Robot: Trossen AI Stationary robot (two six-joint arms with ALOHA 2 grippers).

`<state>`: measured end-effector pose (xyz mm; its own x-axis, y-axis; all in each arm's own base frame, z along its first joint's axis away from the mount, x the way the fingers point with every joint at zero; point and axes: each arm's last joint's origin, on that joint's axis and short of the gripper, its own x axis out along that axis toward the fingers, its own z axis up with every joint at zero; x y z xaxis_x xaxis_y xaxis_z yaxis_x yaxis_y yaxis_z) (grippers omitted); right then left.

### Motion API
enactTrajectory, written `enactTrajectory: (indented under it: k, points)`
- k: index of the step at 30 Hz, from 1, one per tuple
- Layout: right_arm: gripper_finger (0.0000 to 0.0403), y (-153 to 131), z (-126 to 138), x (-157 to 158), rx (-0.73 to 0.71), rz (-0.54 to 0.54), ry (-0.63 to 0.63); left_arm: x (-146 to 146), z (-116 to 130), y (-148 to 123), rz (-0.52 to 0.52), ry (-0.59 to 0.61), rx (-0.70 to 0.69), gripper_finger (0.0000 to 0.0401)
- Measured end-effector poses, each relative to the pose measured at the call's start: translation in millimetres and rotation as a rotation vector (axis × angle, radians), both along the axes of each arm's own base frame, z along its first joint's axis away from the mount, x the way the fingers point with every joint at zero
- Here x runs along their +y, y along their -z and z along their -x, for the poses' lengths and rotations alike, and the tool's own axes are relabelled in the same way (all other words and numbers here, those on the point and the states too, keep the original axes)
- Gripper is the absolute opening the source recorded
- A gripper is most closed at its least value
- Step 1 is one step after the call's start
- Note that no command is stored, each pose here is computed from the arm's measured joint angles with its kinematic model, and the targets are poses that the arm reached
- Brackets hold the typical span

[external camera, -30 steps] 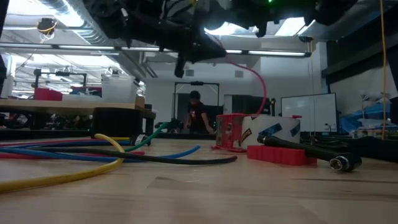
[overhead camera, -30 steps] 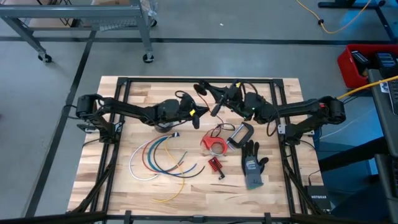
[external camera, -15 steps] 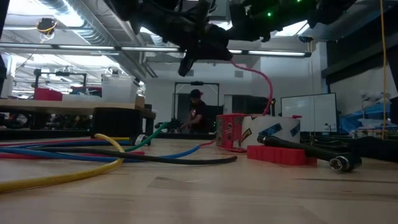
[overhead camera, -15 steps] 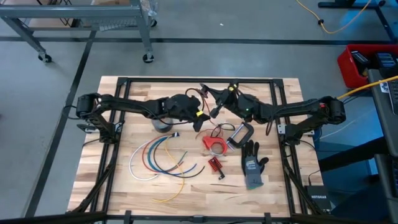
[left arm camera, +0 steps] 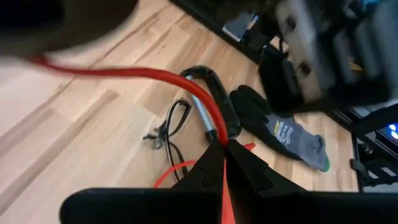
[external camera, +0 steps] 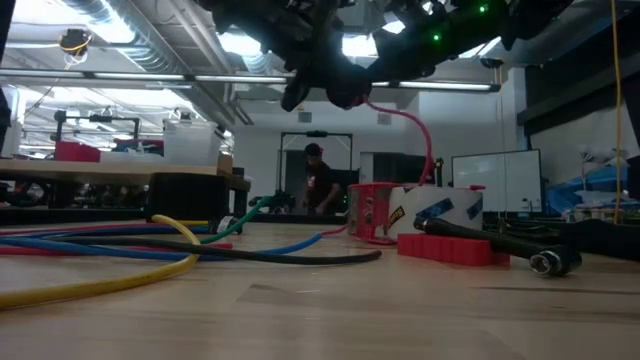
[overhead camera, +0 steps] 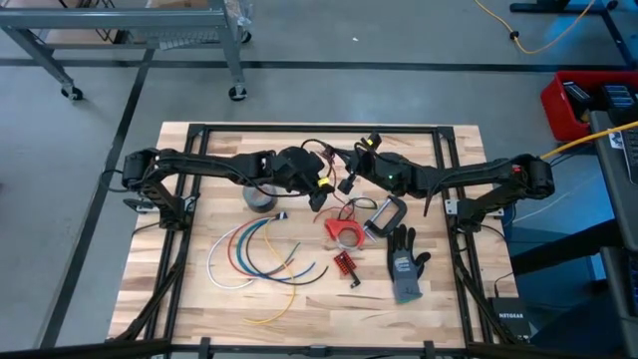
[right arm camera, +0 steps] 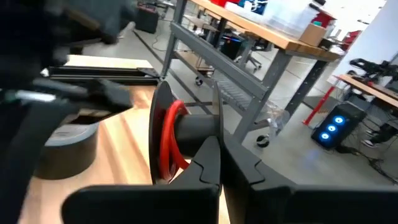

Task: Coil cords
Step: Coil the red wire onto the spool

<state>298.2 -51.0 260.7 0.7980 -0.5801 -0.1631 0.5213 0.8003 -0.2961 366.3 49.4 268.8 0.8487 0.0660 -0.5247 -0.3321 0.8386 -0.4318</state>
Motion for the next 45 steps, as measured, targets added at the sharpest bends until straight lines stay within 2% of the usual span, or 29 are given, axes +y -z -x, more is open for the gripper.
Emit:
enactTrajectory:
  k: [6, 19, 21, 25, 37, 41, 45]
  points:
    - [0.0003, -1, -1, 2, -0.031, -0.036, -0.064, 8, 1, -1, 0.002, -0.034, -0.002, 0.0000]
    - [0.0003, -4, -2, 2, -0.079, -0.052, -0.079, 8, 0, 1, 0.023, -0.053, 0.004, 0.0000]
    - [0.0003, -5, -2, 2, -0.092, -0.049, -0.079, 6, 1, 4, -0.006, -0.055, 0.036, 0.0000]
    - [0.0003, -6, -1, 2, -0.086, -0.051, -0.079, 6, 11, 10, -0.076, -0.152, 0.161, 0.0000]
    - [0.0003, -4, 1, 3, -0.045, -0.062, -0.101, 17, 25, 3, -0.095, -0.194, 0.215, 0.0000]
    - [0.0003, -4, 1, 3, -0.049, -0.063, -0.107, 21, 30, 8, -0.091, -0.214, 0.287, 0.0000]
    - [0.0003, -9, 0, 3, -0.098, -0.055, -0.116, 22, 31, 9, -0.087, -0.243, 0.301, 0.0000]
